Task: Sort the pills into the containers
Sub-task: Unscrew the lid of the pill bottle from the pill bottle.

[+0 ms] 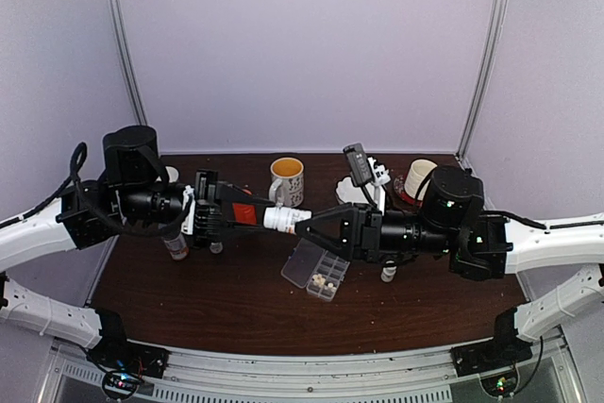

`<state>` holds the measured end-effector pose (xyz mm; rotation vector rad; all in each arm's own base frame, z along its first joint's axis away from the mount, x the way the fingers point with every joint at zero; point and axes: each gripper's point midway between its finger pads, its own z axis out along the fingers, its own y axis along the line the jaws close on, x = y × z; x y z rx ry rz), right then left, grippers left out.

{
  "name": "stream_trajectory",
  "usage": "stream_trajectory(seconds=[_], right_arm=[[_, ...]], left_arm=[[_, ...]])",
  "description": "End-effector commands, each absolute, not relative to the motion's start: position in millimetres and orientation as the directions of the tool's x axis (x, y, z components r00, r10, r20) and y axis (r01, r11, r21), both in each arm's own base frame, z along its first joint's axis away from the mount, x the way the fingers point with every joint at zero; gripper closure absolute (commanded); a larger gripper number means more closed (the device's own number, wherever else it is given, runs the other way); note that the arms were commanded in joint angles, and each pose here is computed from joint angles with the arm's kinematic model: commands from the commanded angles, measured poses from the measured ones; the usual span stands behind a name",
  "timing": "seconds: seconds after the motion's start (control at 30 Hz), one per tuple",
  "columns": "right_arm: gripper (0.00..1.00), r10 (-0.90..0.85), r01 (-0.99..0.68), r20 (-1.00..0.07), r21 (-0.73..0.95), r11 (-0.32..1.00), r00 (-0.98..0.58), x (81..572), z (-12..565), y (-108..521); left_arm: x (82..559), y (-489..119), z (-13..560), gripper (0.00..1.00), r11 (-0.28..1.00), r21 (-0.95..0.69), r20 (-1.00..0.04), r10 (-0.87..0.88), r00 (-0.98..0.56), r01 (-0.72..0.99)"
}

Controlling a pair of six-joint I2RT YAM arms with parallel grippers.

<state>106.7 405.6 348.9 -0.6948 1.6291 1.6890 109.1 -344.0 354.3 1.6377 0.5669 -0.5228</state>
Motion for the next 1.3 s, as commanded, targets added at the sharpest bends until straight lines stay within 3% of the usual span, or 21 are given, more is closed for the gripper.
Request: stream_trajectory(seconds=[0.0,0.17,0.4,0.53,0.83,1.1,1.27], right_arm=[[0.86,0.085,-0.813,-0.811,0.583,0.020,-0.579,105,356,408],[0.86,0.032,-0.875,-0.878,0.479,0.071,-0.478,106,353,407],[0.89,-0.003,-0.939,-0.947,0.317,0.135,-0.321,110,349,400],[0.89,-0.032,-0.961,-0.980,0.185,0.207,-0.196,117,346,393],[0.90,-0.080,-0.923,-0.994,-0.101,0.371,0.077,136,347,368],[0.90,-0.042,-0.892,-0.985,-0.168,0.419,0.166,138,357,350],[0.91,-0.017,-0.891,-0.986,-0.155,0.426,0.164,137,358,346]], left_arm=[[107,-347,385,0.81,-0.071,0.710,-0.701,0.025,0.713,0.700],[103,-357,400,0.93,-0.096,0.492,-0.870,-0.013,0.493,0.865],[123,-364,414,0.90,-0.009,0.055,-0.995,0.088,0.055,0.998],[119,-370,417,0.91,-0.031,-0.154,-0.979,0.143,-0.149,0.988],[110,-375,418,0.94,-0.033,-0.523,-0.840,0.188,-0.508,0.852],[105,-374,435,0.94,-0.079,-0.673,-0.734,0.186,-0.653,0.735],[108,-370,436,0.95,-0.084,-0.689,-0.722,0.169,-0.671,0.720]])
